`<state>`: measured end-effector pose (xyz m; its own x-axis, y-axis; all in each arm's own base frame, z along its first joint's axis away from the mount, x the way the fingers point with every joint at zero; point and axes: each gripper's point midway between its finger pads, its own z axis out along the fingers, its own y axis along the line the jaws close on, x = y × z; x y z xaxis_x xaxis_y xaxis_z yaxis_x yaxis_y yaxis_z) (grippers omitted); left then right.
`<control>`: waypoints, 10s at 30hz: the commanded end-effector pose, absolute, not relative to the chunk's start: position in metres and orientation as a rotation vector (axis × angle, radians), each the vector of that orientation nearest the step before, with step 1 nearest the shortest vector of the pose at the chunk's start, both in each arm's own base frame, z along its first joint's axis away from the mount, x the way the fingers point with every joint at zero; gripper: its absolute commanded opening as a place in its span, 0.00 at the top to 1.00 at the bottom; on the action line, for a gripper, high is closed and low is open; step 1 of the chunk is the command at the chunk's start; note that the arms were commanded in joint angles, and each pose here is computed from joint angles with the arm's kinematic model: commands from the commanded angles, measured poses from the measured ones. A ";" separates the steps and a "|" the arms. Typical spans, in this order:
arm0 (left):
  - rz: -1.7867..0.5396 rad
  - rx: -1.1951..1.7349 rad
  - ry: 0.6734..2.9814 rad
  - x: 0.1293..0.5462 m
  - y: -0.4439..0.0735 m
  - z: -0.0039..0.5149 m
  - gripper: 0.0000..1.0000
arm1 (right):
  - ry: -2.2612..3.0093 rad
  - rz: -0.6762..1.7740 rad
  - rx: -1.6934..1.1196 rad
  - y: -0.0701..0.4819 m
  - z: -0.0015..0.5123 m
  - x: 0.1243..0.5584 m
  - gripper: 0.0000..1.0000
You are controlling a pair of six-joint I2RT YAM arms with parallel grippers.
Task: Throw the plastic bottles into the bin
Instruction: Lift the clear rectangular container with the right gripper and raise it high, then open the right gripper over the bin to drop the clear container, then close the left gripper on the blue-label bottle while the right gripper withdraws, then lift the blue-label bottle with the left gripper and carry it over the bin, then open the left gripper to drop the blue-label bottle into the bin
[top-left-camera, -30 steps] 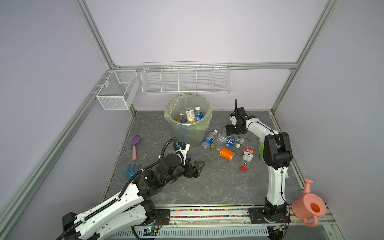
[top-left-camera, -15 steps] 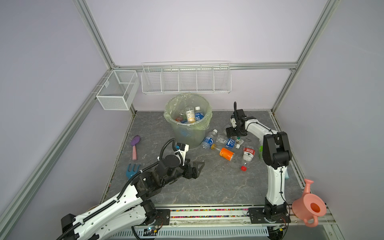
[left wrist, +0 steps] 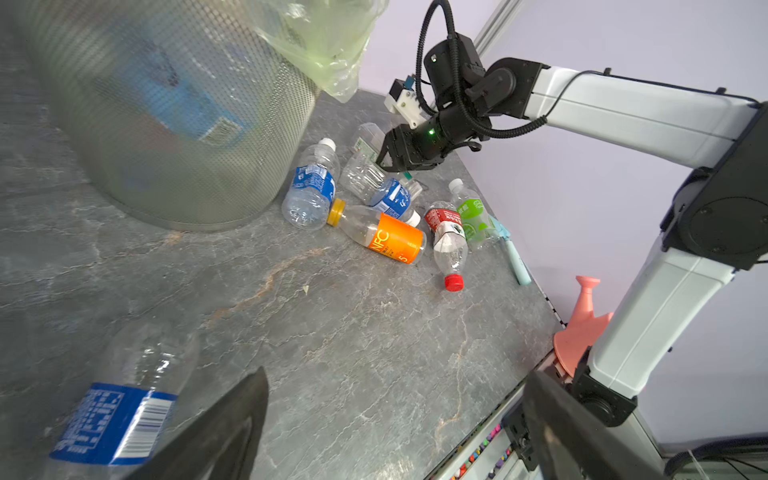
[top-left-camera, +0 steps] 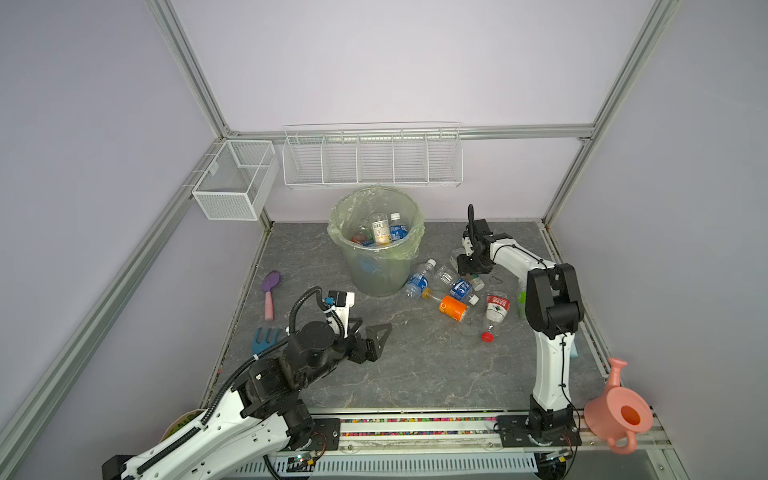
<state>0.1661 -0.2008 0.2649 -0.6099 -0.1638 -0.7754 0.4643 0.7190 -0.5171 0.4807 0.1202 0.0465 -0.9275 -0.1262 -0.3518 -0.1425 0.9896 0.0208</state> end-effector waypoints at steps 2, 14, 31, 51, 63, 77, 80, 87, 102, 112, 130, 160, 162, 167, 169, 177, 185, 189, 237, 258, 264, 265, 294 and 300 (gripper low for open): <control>-0.810 0.109 2.035 0.171 -0.171 0.267 0.04 | 2.714 0.056 -0.166 0.118 0.088 0.475 0.68; -0.633 -0.079 2.116 0.176 -0.132 0.240 0.03 | 2.473 0.124 -0.138 0.122 0.205 0.451 0.70; -0.638 -0.085 2.137 0.181 -0.145 0.225 0.03 | 1.973 0.340 -0.222 0.152 0.413 0.354 0.82; -0.687 -0.086 2.199 0.178 -0.158 0.197 0.03 | 1.614 0.586 -0.409 0.208 0.542 0.271 0.90; -0.708 -0.094 2.224 0.173 -0.157 0.183 0.03 | 1.556 0.622 -0.507 0.264 0.567 0.281 0.91; -0.728 -0.134 2.207 0.165 -0.141 0.182 0.03 | 1.666 0.516 -0.544 0.348 0.518 0.379 0.87; -0.739 -0.146 2.200 0.162 -0.137 0.185 0.04 | 1.744 0.503 -0.551 0.365 0.477 0.412 0.74; -0.746 -0.181 2.180 0.156 -0.122 0.188 0.04 | 1.907 0.431 -0.512 0.357 0.420 0.441 0.12; -0.656 -0.200 2.228 0.164 -0.125 0.173 0.02 | 1.740 0.485 -0.521 0.311 0.495 0.357 0.12; -0.548 -0.168 2.318 0.175 -0.138 0.155 0.00 | 1.778 0.472 -0.487 0.256 0.447 0.305 0.12; -0.524 -0.199 2.528 0.227 -0.150 0.099 0.00 | 2.068 0.391 -0.386 0.183 0.280 0.246 0.12; -0.466 -0.204 2.743 0.227 -0.158 0.047 0.26 | 2.095 0.322 -0.263 0.140 0.247 0.225 0.12; -0.464 -0.209 2.739 0.227 -0.158 0.048 0.33 | 2.098 0.319 -0.258 0.139 0.246 0.224 0.12; -0.462 -0.213 2.757 0.224 -0.158 0.041 0.43 | 2.091 0.317 -0.246 0.134 0.248 0.222 0.12; -0.462 -0.216 2.762 0.223 -0.158 0.040 0.50 | 2.089 0.316 -0.241 0.132 0.249 0.221 0.12; -0.452 -0.213 2.699 0.228 -0.153 0.070 0.62 | 2.095 0.312 -0.225 0.128 0.246 0.219 0.12; -0.496 -0.207 2.568 0.231 -0.147 0.124 0.66 | 2.102 0.312 -0.208 0.126 0.244 0.218 0.12; -0.549 -0.202 2.457 0.232 -0.144 0.156 0.67 | 2.115 0.310 -0.197 0.125 0.240 0.217 0.12; -0.566 0.088 1.857 0.326 -0.190 0.486 0.79 | 2.166 0.401 -0.086 0.110 0.208 0.193 0.12; -0.582 0.116 1.823 0.380 -0.231 0.516 0.78 | 2.181 0.448 -0.017 0.097 0.190 0.177 0.12; -0.545 0.144 1.875 0.407 -0.248 0.494 0.78 | 2.177 0.469 -0.004 0.096 0.192 0.175 0.12; -0.525 0.145 1.889 0.413 -0.250 0.487 0.77 | 2.178 0.470 0.000 0.096 0.192 0.174 0.12; -0.542 0.198 1.780 0.345 -0.221 0.536 0.03 | 2.172 0.492 0.048 0.090 0.200 0.170 0.12; -0.551 0.229 1.773 0.320 -0.219 0.530 0.03 | 2.197 0.407 0.094 0.079 0.197 0.172 0.12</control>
<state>0.3268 -0.2254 0.5304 -0.2951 -0.1500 -0.9436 0.4341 0.8587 -0.2723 0.1690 0.0863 0.1922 -0.6238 0.1819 -0.7601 -0.1264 0.9362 0.3279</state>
